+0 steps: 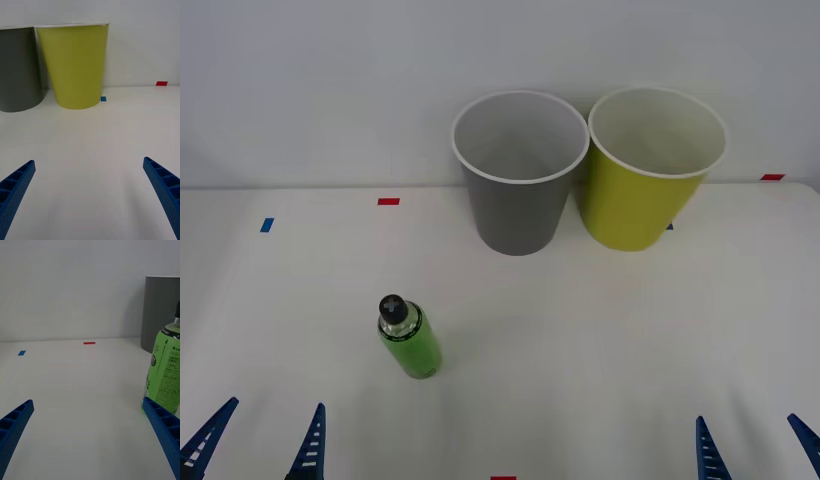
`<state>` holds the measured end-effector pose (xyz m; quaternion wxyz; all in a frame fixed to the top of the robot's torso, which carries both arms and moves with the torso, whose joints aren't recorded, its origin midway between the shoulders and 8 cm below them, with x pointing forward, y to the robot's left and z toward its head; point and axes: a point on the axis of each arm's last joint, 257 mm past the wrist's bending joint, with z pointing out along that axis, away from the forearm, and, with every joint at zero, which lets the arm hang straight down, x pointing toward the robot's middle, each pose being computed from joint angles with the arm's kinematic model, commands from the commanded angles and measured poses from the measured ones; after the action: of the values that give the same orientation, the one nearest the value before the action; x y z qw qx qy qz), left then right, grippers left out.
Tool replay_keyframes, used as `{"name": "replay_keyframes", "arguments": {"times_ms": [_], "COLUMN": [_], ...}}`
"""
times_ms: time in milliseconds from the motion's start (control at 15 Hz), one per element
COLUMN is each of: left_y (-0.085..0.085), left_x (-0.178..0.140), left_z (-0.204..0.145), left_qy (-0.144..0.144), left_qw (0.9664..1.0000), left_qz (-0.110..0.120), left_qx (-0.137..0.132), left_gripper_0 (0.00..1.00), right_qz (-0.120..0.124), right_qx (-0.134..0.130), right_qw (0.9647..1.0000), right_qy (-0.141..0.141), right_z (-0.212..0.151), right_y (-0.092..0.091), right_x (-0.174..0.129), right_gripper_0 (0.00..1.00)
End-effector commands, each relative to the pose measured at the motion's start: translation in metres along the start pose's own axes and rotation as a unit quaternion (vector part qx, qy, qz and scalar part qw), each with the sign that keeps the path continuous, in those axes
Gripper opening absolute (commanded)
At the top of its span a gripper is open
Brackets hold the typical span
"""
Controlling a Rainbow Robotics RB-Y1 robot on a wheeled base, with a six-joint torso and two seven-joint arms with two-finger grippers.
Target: Put cans in the gray bin and PET bottles in the light green bin.
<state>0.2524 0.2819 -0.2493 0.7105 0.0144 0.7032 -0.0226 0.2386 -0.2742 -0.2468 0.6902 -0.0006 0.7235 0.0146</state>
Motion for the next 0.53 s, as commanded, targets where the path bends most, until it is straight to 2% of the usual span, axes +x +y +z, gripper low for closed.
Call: {"name": "replay_keyframes", "arguments": {"times_ms": [67, 533], "left_y": [0.0, 0.0], "left_x": [0.0, 0.0], "left_z": [0.0, 0.0], "left_qy": [0.0, 0.0], "left_qw": [1.0, 1.0], "left_qz": [0.0, 0.0], "left_qx": [0.0, 0.0], "left_gripper_0": [1.0, 1.0], "right_qz": [0.0, 0.0], "right_qx": [0.0, 0.0], "right_qw": [1.0, 1.0], "right_qy": [0.0, 0.0], "right_z": [0.0, 0.0], "right_y": [0.0, 0.0], "right_x": [0.0, 0.0], "right_gripper_0": [1.0, 1.0]}}
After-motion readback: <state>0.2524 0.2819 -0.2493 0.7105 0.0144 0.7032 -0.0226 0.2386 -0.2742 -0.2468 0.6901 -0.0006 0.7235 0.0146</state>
